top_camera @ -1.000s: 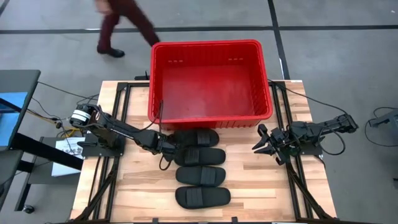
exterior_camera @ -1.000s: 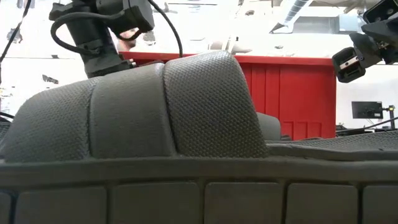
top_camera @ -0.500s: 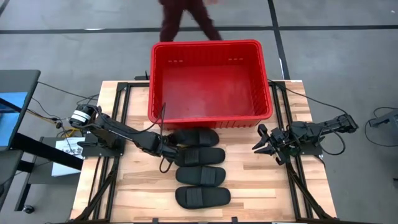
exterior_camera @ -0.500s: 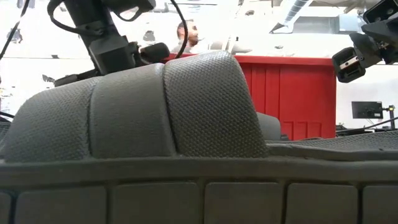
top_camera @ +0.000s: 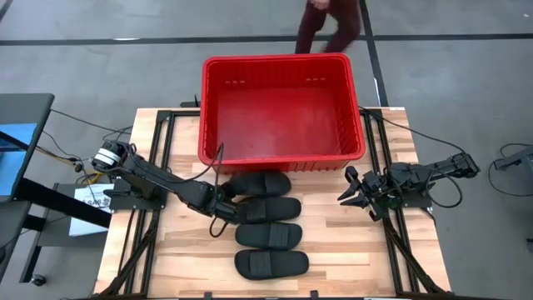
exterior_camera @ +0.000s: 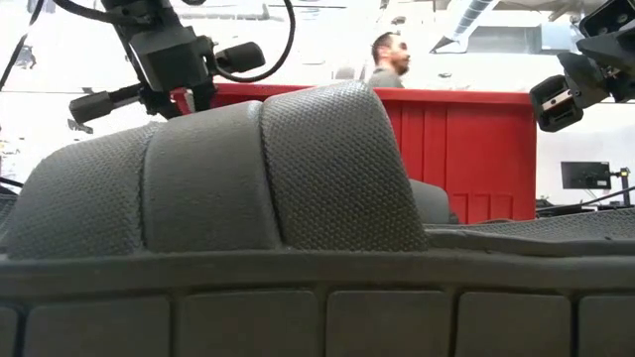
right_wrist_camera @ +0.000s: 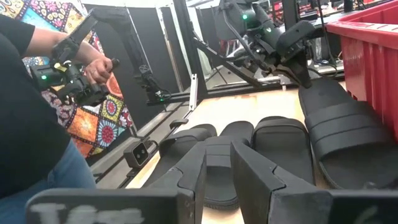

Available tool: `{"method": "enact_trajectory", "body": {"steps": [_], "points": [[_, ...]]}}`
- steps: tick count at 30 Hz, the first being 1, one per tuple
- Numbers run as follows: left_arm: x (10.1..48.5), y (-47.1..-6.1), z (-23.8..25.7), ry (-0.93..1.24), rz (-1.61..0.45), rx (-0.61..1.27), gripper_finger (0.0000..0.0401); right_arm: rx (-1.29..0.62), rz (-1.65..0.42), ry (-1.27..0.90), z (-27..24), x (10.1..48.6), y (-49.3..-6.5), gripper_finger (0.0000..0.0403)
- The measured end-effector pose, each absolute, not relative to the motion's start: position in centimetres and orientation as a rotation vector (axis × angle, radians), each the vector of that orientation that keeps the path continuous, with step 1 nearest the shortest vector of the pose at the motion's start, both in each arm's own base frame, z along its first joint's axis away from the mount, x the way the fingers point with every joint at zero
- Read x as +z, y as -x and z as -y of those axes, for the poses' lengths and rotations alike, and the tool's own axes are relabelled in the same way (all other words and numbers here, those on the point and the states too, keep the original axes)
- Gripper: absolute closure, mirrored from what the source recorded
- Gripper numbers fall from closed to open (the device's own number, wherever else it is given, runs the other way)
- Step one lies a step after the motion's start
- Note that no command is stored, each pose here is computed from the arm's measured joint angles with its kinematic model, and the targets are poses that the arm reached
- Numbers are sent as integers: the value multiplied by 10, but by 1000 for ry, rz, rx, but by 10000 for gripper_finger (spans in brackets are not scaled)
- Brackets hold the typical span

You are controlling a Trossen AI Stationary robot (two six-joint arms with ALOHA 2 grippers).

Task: Pick and place slides into bin
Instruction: Put the black slipper into the red bin

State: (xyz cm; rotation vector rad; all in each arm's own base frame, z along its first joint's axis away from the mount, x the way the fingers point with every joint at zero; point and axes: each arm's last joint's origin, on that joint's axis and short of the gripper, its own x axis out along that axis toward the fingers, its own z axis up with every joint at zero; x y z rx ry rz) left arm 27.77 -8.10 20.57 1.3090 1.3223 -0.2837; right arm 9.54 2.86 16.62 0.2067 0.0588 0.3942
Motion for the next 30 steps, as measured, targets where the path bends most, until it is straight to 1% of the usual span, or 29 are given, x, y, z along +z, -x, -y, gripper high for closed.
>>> {"method": "enact_trajectory", "body": {"steps": [14,30], "points": [[224,-271,96,-1299,-1344,-177,401,394,-59,-207,-29,166,-95,338],[245,-249,124,-1274,-1365,-132,401,394,-59,-207,-29,166,-95,338]]}}
